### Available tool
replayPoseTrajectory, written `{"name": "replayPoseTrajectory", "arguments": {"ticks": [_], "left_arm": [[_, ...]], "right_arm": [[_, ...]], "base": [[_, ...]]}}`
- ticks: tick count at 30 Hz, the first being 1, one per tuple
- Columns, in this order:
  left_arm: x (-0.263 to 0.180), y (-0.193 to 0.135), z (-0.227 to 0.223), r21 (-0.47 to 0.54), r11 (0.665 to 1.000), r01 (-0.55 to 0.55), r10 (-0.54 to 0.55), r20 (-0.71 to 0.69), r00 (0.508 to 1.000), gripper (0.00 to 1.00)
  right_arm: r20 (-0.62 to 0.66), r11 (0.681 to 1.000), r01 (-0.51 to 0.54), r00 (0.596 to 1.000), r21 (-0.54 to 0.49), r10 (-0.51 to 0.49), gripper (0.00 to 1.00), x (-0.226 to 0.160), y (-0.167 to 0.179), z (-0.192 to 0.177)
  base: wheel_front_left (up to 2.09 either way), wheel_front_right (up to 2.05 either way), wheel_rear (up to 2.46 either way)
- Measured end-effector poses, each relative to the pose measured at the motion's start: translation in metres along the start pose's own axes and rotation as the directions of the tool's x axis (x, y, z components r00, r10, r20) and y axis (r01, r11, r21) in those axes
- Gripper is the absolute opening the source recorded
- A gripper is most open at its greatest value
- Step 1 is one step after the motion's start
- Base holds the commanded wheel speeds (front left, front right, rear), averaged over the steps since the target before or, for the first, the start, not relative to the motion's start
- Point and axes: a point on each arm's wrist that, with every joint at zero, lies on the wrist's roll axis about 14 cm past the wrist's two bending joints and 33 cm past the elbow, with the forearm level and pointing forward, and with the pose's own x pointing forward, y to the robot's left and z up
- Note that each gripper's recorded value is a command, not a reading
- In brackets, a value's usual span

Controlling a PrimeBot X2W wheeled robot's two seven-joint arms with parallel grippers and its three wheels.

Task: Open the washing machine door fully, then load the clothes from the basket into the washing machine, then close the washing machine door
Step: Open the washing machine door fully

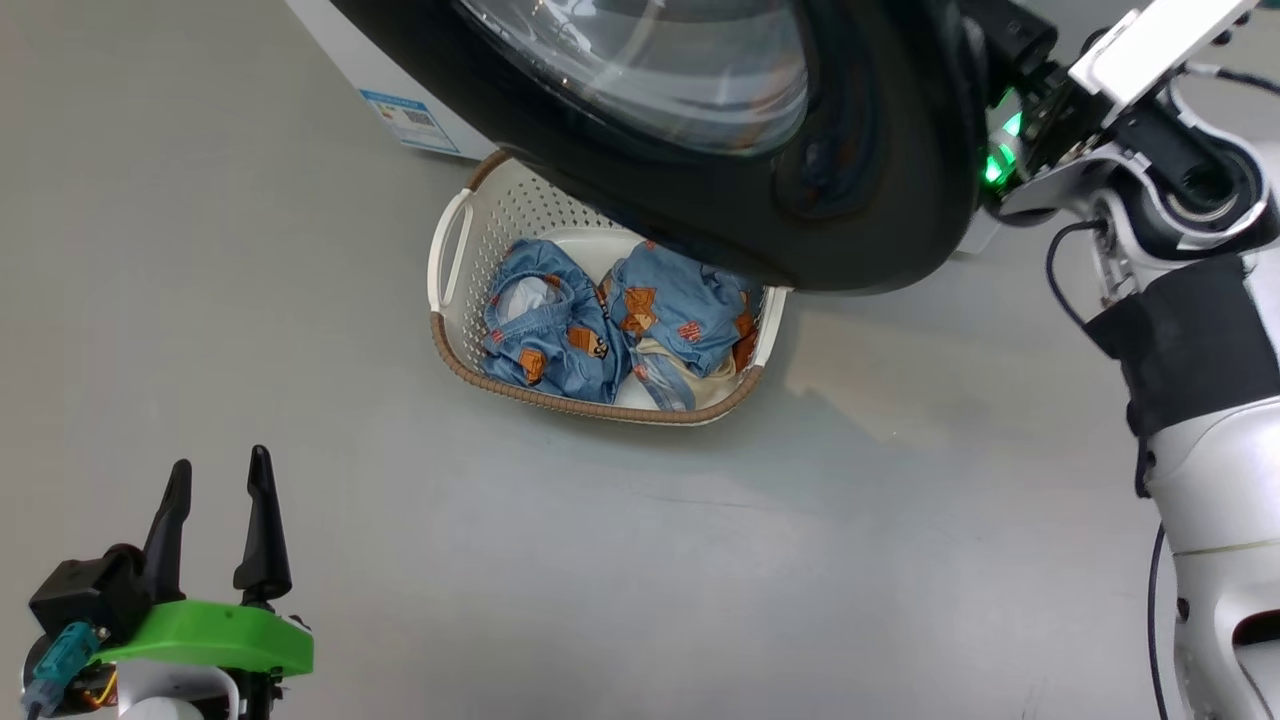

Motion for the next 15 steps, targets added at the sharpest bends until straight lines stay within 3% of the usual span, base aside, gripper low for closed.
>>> {"name": "replayPoseTrajectory", "arguments": {"ticks": [15], "left_arm": [[-0.019, -0.020, 0.010, -0.051, 0.996, 0.067, -0.065, 0.055, 0.996, 1.00]], "right_arm": [[-0.139, 0.999, 0.034, 0.990, 0.019, -0.031, 0.00, -0.032, 0.017, -0.078]], "base": [[0.00, 0.00, 0.00]]}}
